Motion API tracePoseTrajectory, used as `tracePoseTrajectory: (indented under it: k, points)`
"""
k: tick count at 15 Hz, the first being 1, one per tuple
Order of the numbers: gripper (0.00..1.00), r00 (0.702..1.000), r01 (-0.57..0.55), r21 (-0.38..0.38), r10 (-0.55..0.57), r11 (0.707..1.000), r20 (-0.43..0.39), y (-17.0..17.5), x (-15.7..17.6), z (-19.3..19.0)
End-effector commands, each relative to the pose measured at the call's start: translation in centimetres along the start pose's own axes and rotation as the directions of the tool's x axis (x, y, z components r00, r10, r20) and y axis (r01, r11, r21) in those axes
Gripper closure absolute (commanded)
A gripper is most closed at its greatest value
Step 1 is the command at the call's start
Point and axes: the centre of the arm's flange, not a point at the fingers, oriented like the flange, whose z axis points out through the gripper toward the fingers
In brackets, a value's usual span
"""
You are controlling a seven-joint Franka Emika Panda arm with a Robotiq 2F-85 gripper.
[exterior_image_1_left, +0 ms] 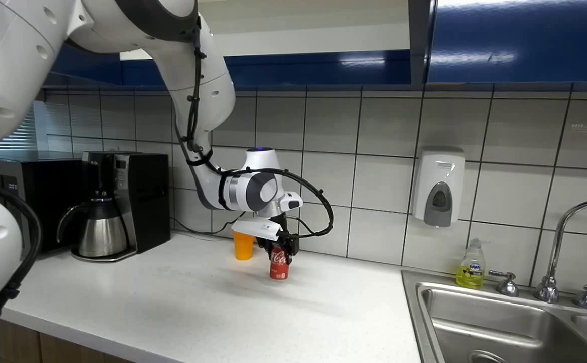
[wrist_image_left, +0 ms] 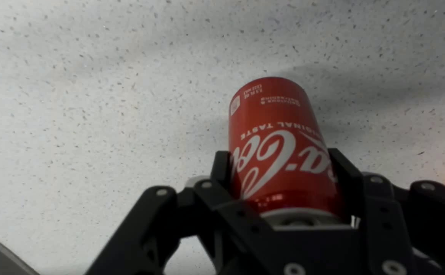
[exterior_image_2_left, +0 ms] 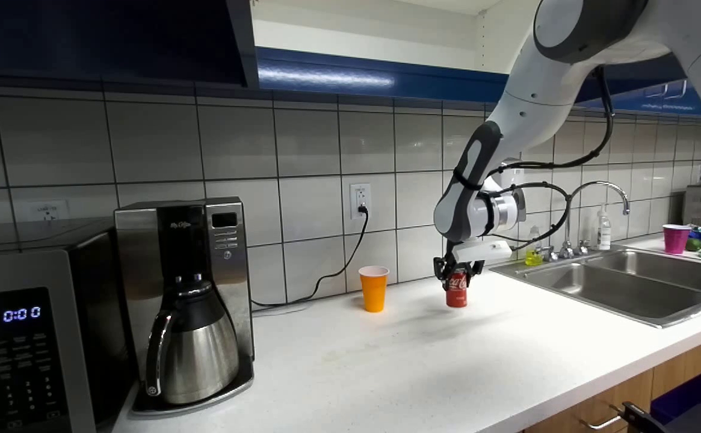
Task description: Put the red can in the cabinet
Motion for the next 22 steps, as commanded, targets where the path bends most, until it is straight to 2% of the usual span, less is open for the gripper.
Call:
tracePoseTrajectory:
  k: [1, 12, 22]
  points:
    - [0.61, 1.0, 0.012, -0.001, -0.012, 1.0, 0.011, 0.0, -0.8, -4.6]
    - [0.61, 0.997, 0.04, 0.02, -0.041, 0.999, 0.065, 0.0, -3.9, -12.7]
    - [0.61, 0.992, 0.055, 0.029, -0.058, 0.998, 0.116, 0.0, -6.4, -23.1]
